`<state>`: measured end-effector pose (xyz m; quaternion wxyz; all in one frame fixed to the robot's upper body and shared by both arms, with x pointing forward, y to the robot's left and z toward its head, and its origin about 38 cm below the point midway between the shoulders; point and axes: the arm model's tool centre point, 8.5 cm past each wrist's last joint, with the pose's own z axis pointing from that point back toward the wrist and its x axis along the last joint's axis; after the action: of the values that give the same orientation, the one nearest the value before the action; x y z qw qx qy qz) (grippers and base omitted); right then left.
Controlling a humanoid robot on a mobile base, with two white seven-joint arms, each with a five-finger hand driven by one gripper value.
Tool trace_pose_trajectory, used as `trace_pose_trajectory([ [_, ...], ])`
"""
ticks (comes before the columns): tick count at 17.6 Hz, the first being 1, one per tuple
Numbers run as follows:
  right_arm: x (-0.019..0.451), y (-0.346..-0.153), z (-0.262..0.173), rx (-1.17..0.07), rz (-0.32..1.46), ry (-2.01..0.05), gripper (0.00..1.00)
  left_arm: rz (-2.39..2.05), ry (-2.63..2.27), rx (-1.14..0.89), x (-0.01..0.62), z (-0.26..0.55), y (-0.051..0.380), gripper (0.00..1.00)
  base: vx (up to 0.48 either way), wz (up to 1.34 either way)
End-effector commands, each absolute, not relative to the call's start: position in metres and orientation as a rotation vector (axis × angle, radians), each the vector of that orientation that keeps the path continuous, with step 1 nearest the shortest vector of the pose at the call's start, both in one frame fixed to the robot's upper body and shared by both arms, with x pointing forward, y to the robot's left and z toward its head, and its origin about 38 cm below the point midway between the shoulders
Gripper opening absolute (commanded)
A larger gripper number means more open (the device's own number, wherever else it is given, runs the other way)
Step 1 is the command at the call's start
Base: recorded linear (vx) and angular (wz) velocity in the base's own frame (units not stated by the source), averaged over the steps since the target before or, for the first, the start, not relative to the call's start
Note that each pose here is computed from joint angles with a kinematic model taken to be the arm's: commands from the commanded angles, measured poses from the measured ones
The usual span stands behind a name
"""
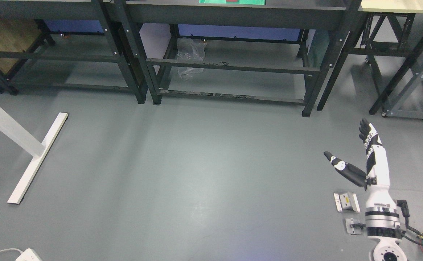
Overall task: Pick pink block from left shelf to tray
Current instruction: 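Drive toward the black shelf holding the green tray, right hand raised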
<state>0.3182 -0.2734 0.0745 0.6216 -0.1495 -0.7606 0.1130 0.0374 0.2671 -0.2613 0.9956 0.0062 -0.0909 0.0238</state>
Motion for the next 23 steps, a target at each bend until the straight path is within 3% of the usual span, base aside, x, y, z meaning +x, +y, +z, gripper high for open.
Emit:
trace_pose_trajectory([
  [1,0.327,-0.288,0.086,-0.988,1.118,-1.569,1.0,0.045,-0.172,0.031,0.031,-0.261,0.278,1.0,-0.024,0.02],
  [7,0.323,-0.279,0.094,-0.914,1.046,-1.668,1.0,0.045,-0.174,0.031,0.031,-0.261,0.278,1.0,-0.009,0.02],
  [13,0.325,-0.247,0.092,-0.882,0.938,-1.714,1.0,0.045,-0.174,0.031,0.031,-0.261,0.278,1.0,0.051,-0.04],
  [18,0.327,-0.229,0.09,-1.003,1.073,-1.686,0.99,0.045,-0.174,0.031,0.031,-0.261,0.278,1.0,0.114,-0.03],
  [19,0.325,-0.22,0.091,-1.002,1.057,-1.713,0.99,0.045,-0.174,0.031,0.031,-0.261,0.278,1.0,0.117,0.01],
  [23,0.322,-0.217,0.099,-1.037,0.992,-1.762,0.99,0.045,-0.174,0.031,0.031,-0.261,0.278,1.0,0.115,0.23],
])
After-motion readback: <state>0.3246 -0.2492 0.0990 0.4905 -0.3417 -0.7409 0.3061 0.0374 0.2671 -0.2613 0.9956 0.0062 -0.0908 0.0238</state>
